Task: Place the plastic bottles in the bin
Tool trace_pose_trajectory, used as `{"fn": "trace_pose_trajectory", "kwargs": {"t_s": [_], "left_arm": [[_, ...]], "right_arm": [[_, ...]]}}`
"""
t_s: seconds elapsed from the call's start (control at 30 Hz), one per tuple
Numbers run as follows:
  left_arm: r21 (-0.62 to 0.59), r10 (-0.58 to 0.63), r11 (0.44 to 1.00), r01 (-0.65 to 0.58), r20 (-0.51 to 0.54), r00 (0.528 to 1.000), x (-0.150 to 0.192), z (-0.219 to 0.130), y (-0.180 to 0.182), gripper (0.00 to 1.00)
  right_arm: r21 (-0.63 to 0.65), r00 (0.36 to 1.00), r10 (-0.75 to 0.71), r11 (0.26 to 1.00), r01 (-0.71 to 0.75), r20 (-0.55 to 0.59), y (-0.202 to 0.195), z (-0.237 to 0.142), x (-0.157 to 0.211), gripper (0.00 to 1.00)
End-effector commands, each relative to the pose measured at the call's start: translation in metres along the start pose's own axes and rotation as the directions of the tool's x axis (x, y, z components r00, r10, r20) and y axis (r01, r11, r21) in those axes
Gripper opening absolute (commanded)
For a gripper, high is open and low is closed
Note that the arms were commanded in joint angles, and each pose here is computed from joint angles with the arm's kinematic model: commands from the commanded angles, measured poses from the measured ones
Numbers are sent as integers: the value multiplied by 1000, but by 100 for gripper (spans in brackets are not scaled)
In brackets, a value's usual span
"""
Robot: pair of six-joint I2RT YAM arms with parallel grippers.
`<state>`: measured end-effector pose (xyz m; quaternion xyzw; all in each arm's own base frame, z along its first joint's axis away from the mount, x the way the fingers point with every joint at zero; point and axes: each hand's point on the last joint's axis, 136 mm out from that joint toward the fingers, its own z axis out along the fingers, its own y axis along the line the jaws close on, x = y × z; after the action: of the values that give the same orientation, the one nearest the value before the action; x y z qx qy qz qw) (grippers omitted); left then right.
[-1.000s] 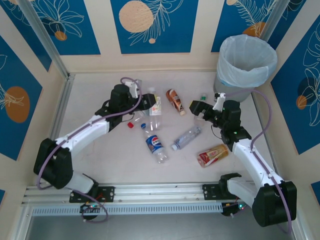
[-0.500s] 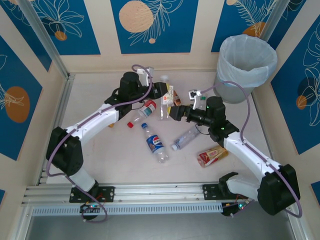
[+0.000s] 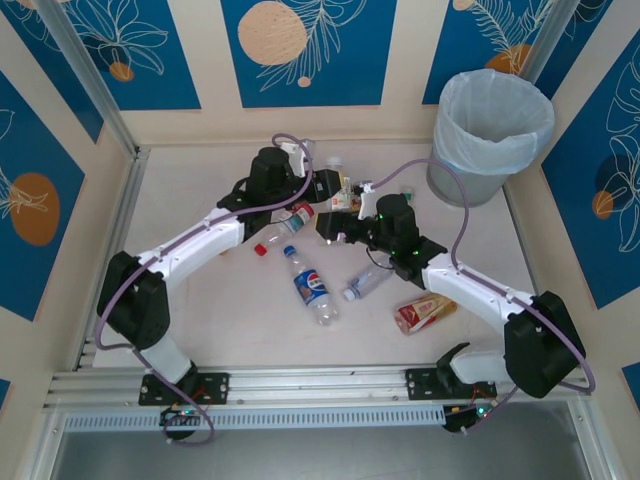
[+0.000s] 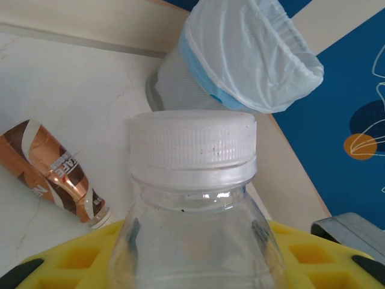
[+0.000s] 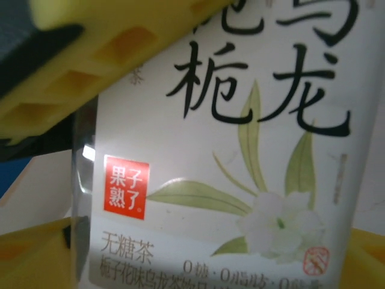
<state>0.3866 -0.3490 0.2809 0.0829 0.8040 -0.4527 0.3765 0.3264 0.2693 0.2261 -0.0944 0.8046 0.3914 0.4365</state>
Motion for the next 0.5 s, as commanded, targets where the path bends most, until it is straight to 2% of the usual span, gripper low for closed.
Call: {"fn": "trace_pose_trajectory", "kwargs": {"t_s": [0.0,0.2,0.37,0.47], "left_arm": [[2,-11,1000,11,11,1000,-9,2,-10,39],[27,-23,999,23,-7,1000,-6,3,-14,39],[3,-15,1000,15,-10,1000,-5,1,-12,40],[15,0,1000,0,-22,1000,-5,0,-16,40]], "right_arm": [[22,996,-71,997,70,48,2,5,-15,85],[-19,994,-99,995,99,-38,10,16,-9,91],[-28,992,-122,992,121,-12,12,16,-13,72],[-18,991,-129,992,129,-23,10,14,-12,66]]}}
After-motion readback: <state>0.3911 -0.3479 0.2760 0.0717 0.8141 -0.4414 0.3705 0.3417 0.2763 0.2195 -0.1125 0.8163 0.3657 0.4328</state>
